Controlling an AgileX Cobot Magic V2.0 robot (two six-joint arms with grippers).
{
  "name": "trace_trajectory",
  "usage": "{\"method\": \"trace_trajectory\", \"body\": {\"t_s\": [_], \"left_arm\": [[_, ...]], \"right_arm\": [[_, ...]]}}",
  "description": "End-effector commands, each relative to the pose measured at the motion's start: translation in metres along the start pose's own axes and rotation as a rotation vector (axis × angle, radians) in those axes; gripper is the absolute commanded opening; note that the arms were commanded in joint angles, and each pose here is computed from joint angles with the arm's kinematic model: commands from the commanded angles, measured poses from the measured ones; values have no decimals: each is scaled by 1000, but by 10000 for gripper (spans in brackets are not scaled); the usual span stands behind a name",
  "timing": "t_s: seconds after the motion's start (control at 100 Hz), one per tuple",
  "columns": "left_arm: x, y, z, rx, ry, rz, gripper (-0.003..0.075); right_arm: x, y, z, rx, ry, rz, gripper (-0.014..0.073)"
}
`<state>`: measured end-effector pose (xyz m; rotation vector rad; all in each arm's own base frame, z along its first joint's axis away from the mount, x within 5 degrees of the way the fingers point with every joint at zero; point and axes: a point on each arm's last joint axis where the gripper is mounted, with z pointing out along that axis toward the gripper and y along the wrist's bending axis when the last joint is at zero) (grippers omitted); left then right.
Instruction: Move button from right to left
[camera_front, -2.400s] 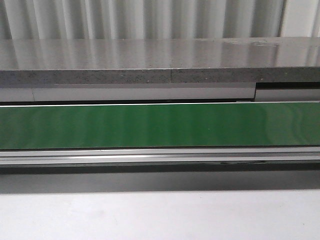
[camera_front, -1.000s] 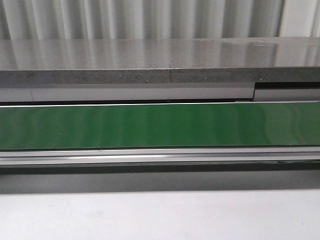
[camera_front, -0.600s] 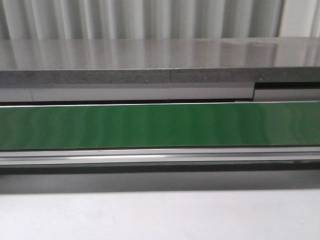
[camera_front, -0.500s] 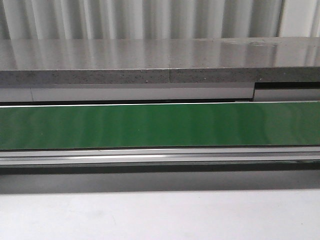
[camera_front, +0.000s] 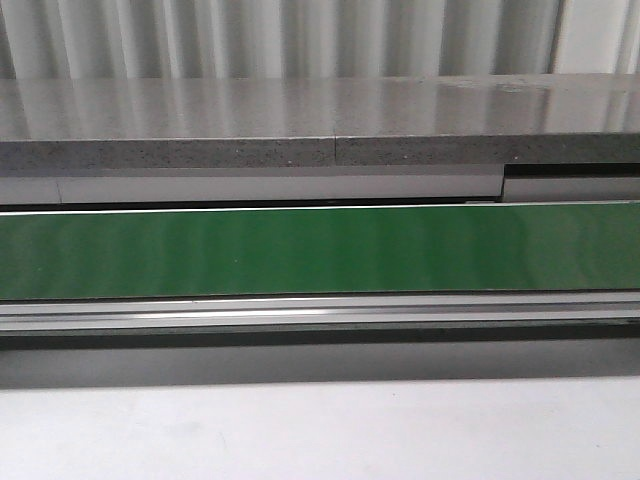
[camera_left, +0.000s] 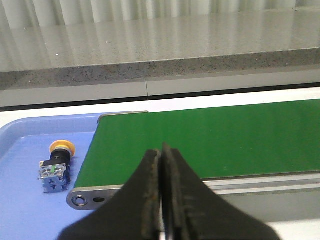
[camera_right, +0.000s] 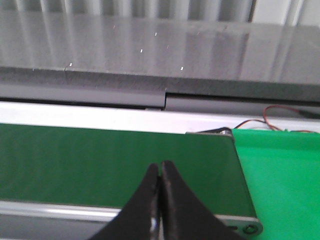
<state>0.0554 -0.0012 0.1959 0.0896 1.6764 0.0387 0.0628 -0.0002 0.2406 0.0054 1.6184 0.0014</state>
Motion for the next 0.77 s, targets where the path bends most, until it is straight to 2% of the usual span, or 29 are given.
{"method": "trace_trajectory", "body": {"t_s": [0.0,0.09,0.12,0.76], "left_arm": [[0,0,-1,-3,-85,-11,-20],[0,0,-1,-3,-85,-11,-20],[0,0,-1,-3,-85,-11,-20],[0,0,-1,-3,-85,-11,-20]], "right_arm": [[4,-1,-1,16,-164,19,-67],[26,-2,-2,20,-175,68,-67],[30,-2,-3,25,-137,64,-67],[32,-2,-7,30,-134,39,-67]]}}
